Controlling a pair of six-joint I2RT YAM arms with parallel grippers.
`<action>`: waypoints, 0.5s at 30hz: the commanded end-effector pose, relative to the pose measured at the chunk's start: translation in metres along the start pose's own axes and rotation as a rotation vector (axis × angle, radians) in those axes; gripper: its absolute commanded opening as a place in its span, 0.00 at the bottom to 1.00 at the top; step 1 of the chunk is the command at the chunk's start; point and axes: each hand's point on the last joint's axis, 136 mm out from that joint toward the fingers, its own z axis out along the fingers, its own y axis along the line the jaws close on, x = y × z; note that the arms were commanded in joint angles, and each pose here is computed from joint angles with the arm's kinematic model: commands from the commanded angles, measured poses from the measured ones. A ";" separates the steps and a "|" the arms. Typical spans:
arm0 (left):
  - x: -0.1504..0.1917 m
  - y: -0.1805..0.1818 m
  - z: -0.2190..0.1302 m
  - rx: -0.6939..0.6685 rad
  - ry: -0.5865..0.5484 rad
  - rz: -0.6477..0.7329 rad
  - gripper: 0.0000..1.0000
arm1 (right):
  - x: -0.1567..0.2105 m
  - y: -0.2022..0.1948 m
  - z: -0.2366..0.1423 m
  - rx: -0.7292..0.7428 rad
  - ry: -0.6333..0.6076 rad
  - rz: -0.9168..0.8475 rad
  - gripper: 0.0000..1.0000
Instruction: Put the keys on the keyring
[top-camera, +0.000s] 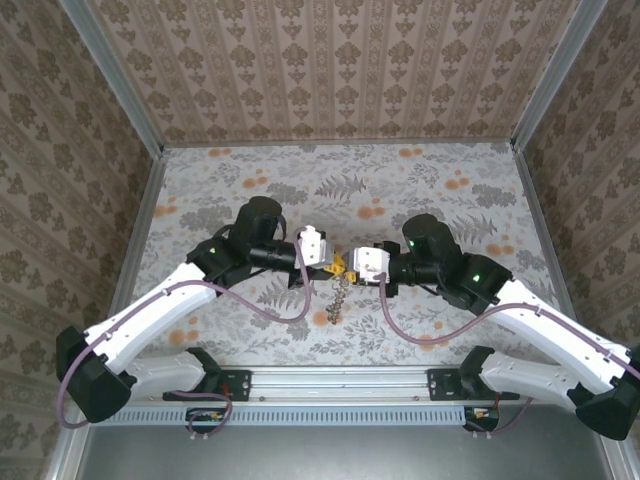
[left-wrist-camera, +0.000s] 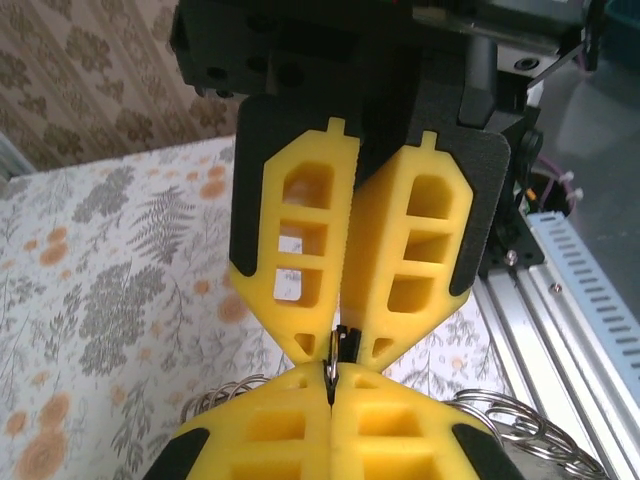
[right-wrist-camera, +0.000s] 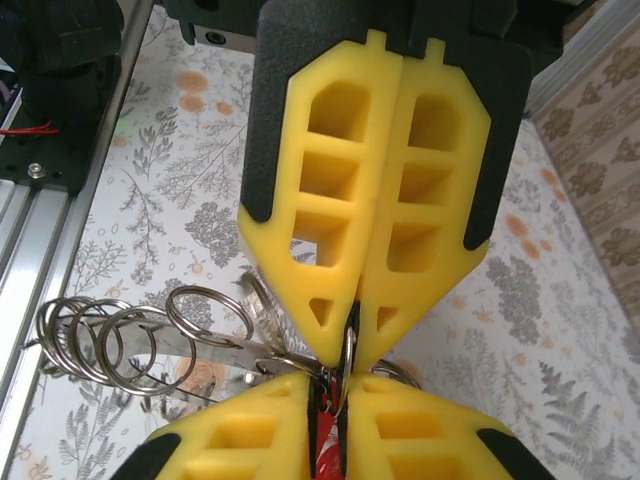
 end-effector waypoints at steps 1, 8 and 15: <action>-0.035 -0.006 -0.011 0.038 -0.169 0.061 0.00 | -0.008 -0.004 -0.008 0.037 -0.045 0.003 0.19; -0.041 -0.006 -0.016 0.055 -0.244 0.056 0.00 | -0.009 -0.006 -0.017 0.070 -0.050 0.006 0.23; -0.042 -0.006 -0.017 0.065 -0.284 0.050 0.00 | -0.010 -0.008 -0.024 0.096 -0.054 0.004 0.25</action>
